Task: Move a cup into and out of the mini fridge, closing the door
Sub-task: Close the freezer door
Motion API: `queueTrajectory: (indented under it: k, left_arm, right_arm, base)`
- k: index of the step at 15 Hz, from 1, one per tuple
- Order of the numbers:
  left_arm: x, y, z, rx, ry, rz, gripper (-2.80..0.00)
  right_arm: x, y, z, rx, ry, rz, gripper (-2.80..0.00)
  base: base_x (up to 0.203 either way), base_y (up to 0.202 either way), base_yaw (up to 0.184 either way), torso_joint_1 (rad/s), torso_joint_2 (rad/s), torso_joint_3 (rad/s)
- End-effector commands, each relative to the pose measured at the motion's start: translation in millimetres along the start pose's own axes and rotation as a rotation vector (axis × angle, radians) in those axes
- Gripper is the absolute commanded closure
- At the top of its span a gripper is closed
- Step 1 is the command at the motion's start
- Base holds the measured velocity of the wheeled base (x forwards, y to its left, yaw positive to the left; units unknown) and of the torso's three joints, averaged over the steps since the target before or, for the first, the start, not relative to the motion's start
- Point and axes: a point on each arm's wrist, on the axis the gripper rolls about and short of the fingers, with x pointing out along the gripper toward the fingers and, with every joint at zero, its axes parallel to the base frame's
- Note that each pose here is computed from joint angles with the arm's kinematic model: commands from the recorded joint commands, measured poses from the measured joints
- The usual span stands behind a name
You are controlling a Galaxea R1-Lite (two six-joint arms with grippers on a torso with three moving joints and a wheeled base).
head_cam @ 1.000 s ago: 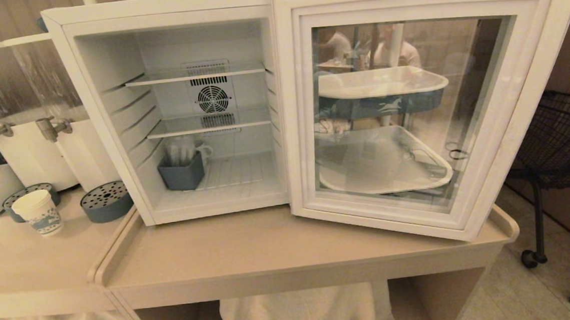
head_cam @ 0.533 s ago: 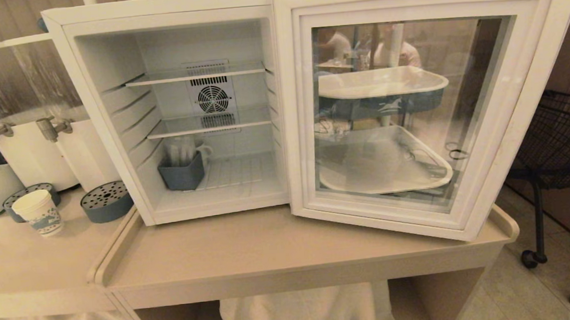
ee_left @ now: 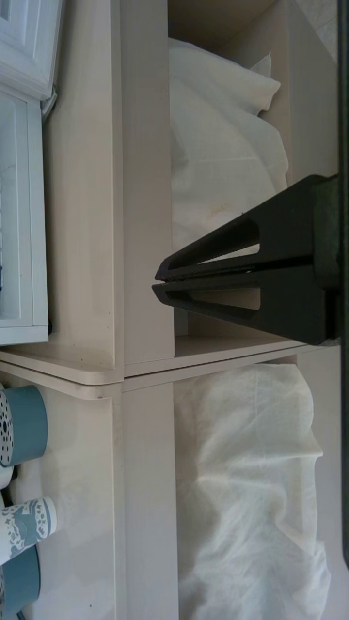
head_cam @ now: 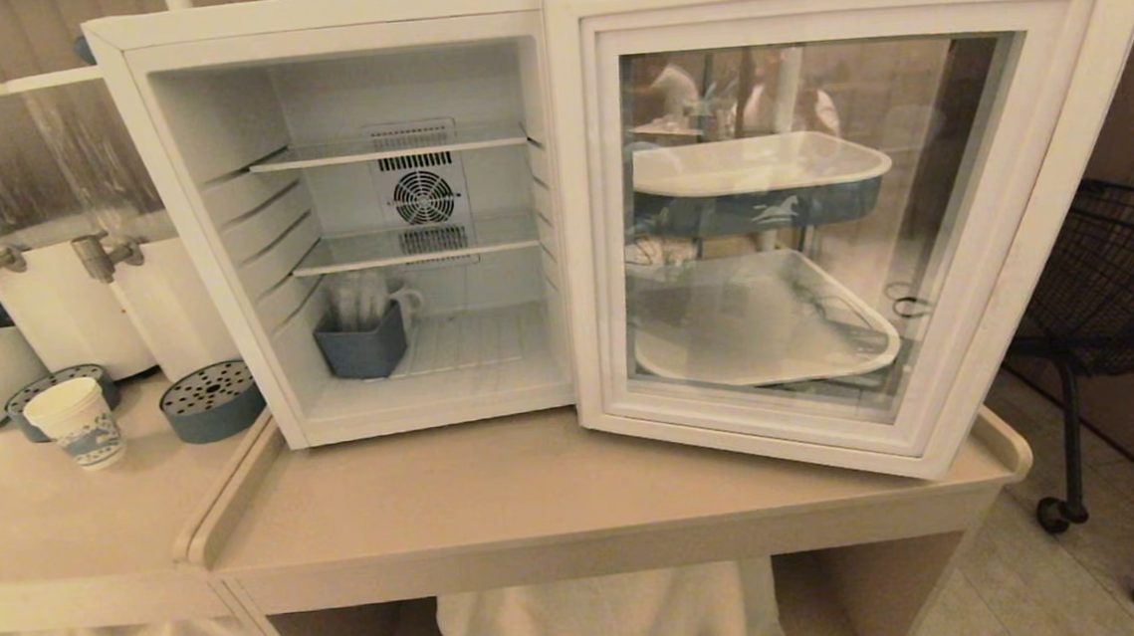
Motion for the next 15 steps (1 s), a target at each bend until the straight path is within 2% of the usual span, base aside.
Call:
queueTrajectory:
  k: [1,3,5,7,8,9,10,13,14,15]
  left_arm:
    - [0.1,0.0,0.0,-0.003,0.002,0.002,0.00]
    - [0.1,0.0,0.0,-0.005,0.002,0.002,0.00]
    - [0.1,0.0,0.0,-0.005,0.002,0.002,0.00]
    - [0.1,0.0,0.0,-0.004,0.002,0.002,0.00]
    - [0.1,0.0,0.0,-0.002,0.002,0.002,0.00]
    - [0.1,0.0,0.0,-0.003,0.002,0.002,0.00]
    - [0.1,0.0,0.0,-0.003,0.002,0.001,0.00]
    - [0.1,0.0,0.0,-0.003,0.002,0.002,0.00]
    - [0.1,0.0,0.0,-0.005,0.002,0.000,0.00]
    - [0.1,0.0,0.0,-0.003,0.002,0.000,0.00]
  right_arm:
    - [53.0,2.1,42.1,0.006,0.123,-0.051,-2.80]
    - [120.2,3.8,63.4,0.035,0.227,-0.145,-2.80]
    - [196.4,0.7,69.8,0.070,0.314,-0.253,-2.80]
    - [269.9,-12.2,62.7,0.116,0.377,-0.341,-2.80]
    - [303.2,-22.7,56.5,0.146,0.395,-0.364,-2.80]
    - [331.9,-34.8,48.9,0.184,0.412,-0.348,-2.80]
    - [351.1,-46.4,46.4,0.229,0.415,-0.281,-2.80]
    - [364.7,-72.6,50.4,0.383,0.444,0.127,-2.80]
    - [364.2,-85.5,53.0,0.426,0.445,0.216,-2.80]
    - [366.8,-97.8,51.1,0.457,0.448,0.240,-2.80]
  base:
    - [0.000,0.000,0.000,0.000,0.00,0.000]
    - [0.000,0.000,0.000,0.000,0.00,0.000]
    - [0.000,0.000,0.000,0.000,0.00,0.000]
    - [0.000,0.000,0.000,0.000,0.00,0.000]
    - [0.000,0.000,0.000,0.000,0.00,0.000]
    - [0.000,0.000,0.000,0.000,0.00,0.000]
    - [0.000,0.000,0.000,0.000,0.00,0.000]
    - [0.000,0.000,0.000,0.000,0.00,0.000]
    - [0.000,0.000,0.000,0.000,0.00,0.000]
    - [0.000,0.000,0.000,0.000,0.00,0.000]
